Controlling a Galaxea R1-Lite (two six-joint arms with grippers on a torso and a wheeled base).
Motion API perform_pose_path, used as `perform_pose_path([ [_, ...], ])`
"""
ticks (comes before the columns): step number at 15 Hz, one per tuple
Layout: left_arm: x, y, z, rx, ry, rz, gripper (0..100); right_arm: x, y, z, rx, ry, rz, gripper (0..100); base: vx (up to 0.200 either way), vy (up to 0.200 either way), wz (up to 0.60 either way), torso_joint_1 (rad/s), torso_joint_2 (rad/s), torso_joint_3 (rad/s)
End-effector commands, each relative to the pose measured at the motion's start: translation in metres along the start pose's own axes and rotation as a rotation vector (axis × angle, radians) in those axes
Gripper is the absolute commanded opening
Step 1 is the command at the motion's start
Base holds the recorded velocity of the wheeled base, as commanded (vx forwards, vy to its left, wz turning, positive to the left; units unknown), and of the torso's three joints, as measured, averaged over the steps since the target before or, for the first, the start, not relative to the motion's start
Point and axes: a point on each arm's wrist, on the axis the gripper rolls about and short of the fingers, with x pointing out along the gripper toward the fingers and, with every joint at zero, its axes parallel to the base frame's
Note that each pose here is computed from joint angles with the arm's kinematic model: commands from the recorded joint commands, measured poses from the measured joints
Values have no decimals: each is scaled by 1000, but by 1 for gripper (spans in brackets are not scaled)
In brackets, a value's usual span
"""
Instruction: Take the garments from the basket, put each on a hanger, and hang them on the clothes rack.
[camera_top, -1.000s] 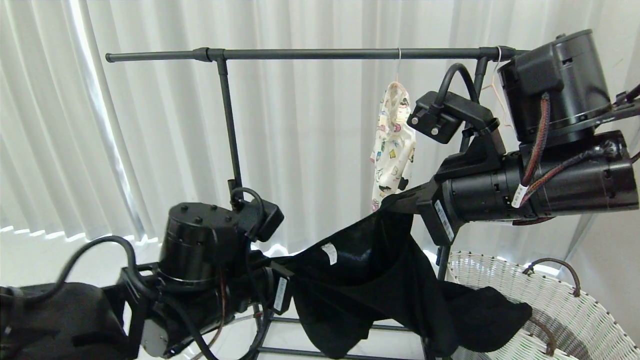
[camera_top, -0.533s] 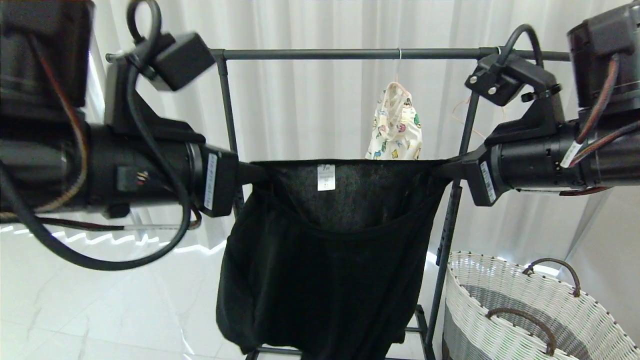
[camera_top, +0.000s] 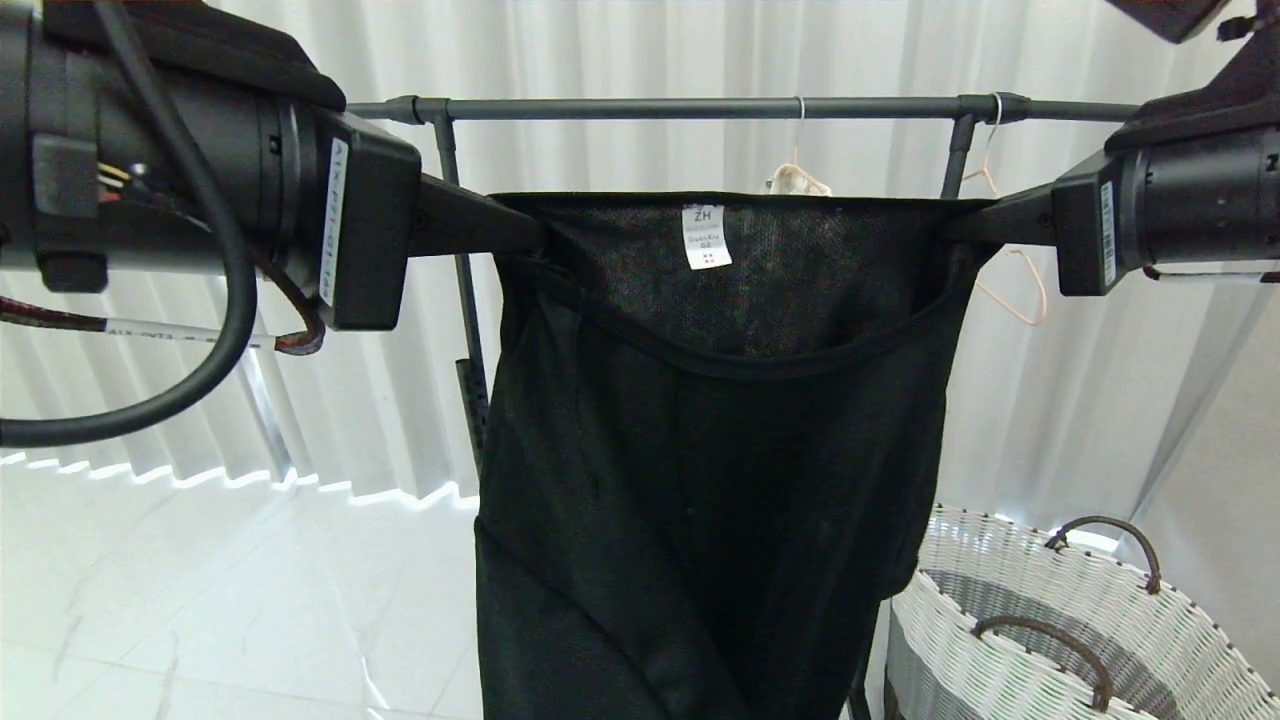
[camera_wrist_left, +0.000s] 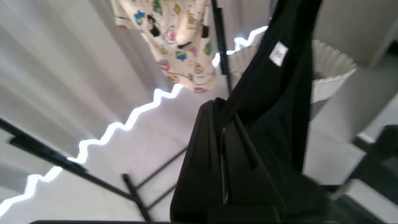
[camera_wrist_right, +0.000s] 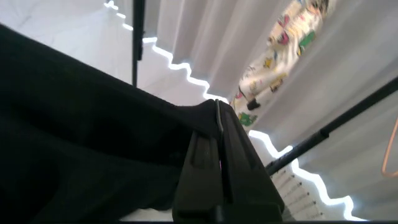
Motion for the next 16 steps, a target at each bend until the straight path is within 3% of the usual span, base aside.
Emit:
perform_pose_path([
  [1, 1, 0, 0, 18, 3, 5, 0, -11, 8, 6, -14, -30, 32, 0, 0, 0, 0, 0, 0, 0],
  [6, -8, 0, 1, 31, -17, 10, 0, -20, 10, 5, -18, -24, 43, 0, 0, 0, 0, 0, 0, 0],
  [13, -2, -1, -4, 29, 9, 4, 0, -32, 10, 6, -16, -42, 40, 0, 0, 0, 0, 0, 0, 0],
  [16, 22, 1, 2, 33, -18, 9, 0, -61, 12, -1, -11, 1, 137, 0, 0, 0, 0, 0, 0, 0],
])
